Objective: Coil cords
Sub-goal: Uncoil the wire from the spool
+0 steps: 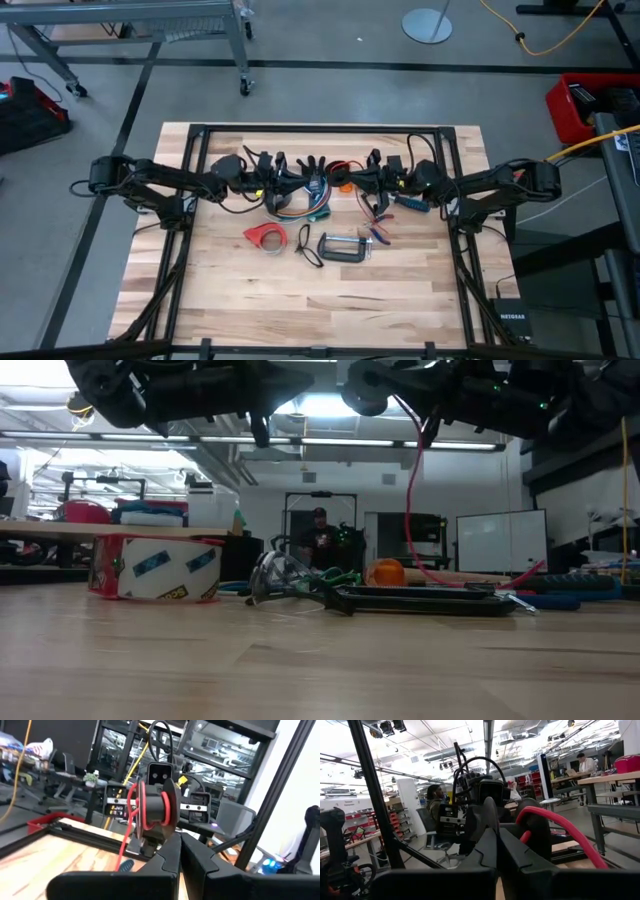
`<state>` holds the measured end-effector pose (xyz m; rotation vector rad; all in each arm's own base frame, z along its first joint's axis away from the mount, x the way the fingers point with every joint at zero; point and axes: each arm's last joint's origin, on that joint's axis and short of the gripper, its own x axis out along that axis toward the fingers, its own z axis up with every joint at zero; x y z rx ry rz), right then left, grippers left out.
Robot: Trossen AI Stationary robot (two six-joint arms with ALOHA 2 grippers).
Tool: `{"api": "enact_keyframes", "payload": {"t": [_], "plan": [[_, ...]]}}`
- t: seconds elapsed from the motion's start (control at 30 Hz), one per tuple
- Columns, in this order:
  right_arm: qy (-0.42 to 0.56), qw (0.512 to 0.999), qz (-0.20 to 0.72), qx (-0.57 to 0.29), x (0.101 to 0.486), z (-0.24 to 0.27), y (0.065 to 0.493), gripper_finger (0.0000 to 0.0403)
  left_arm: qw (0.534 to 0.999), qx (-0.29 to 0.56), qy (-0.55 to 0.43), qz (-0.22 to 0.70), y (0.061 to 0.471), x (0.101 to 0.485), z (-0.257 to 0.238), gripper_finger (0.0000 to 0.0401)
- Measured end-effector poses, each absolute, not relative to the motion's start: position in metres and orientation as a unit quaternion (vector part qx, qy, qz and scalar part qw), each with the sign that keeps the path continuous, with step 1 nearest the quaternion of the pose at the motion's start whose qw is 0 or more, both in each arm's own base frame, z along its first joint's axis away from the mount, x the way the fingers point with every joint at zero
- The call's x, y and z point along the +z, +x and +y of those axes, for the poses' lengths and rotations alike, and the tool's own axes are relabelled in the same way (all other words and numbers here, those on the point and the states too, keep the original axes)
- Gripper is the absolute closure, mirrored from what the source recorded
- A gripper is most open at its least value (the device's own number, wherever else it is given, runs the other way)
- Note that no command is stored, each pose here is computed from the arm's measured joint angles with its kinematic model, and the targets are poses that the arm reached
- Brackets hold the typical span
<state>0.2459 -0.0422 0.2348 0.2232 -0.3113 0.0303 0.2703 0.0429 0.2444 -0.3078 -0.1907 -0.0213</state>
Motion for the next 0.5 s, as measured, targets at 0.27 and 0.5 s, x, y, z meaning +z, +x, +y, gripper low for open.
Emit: {"api": "enact_keyframes", "payload": {"t": [0.27,0.5], "plan": [[0.111,0.982,-0.153,0.015,0.235,-0.042,0.246,0.0401,0.986,0.019,-0.147,-0.073,0.271,0.239,0.045,0.0397],[0.128,0.983,-0.132,0.014,0.231,-0.042,0.247,0.0401,0.985,0.037,-0.165,-0.042,0.272,0.233,0.046,0.0397]]}}
